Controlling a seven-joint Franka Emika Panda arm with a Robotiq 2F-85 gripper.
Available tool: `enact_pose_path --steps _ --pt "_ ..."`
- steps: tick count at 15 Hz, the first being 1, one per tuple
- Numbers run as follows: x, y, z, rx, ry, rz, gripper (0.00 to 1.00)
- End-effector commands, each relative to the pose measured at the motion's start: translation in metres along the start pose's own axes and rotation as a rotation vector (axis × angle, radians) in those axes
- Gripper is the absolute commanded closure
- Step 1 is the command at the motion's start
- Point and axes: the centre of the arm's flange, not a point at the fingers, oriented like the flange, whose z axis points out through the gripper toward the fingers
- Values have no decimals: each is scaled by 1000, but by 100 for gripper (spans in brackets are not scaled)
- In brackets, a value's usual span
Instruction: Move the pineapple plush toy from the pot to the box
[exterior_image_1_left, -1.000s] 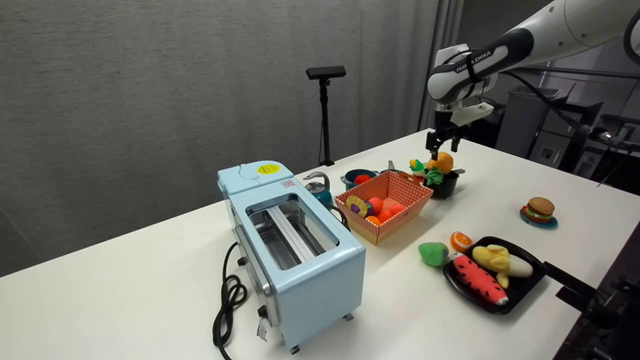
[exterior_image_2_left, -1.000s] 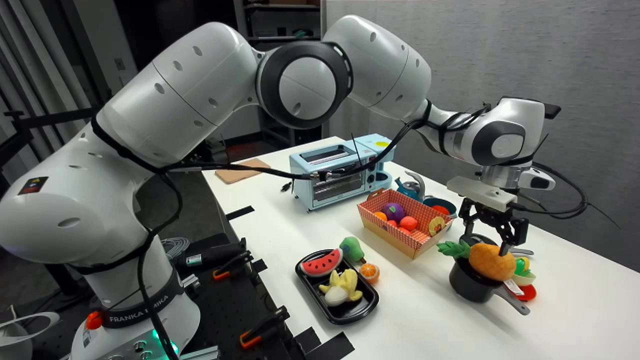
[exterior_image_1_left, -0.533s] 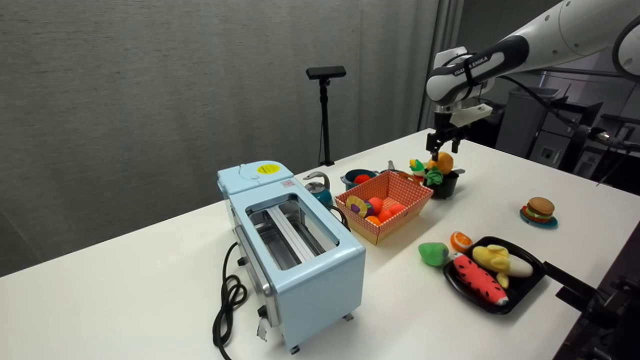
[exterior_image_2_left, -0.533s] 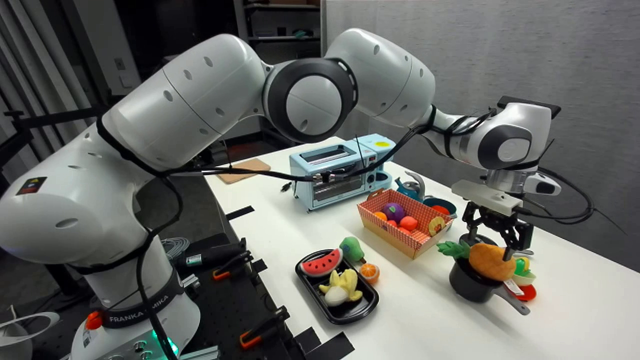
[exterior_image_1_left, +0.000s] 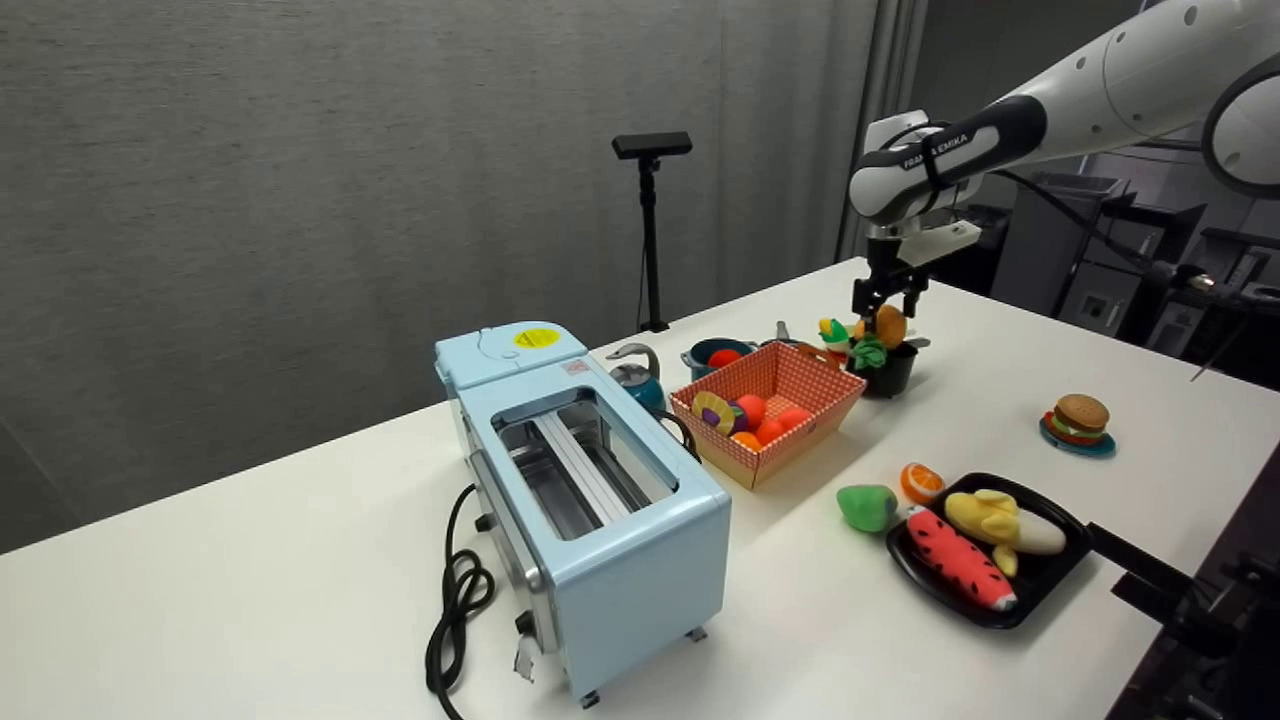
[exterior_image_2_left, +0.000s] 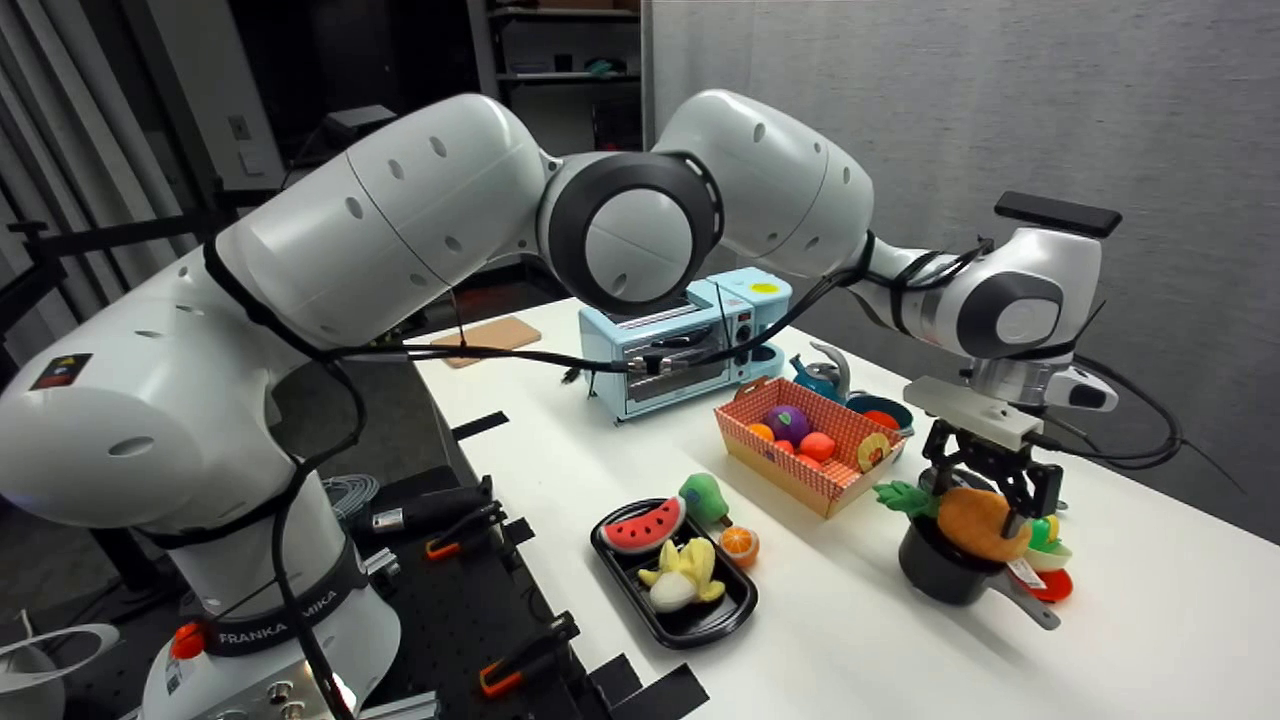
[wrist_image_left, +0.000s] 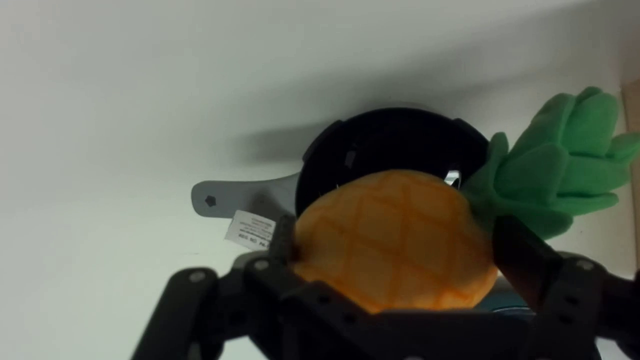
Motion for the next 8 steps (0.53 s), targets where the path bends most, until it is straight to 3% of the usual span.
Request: enact_pose_path --steps 1,2,4,8 --pt "22 0 9 4 -23 -10 0" --pt "22 3 12 4 -25 -12 25" --pt "23 10 14 3 -27 -11 32" --pt "22 21 12 5 -36 -5 64"
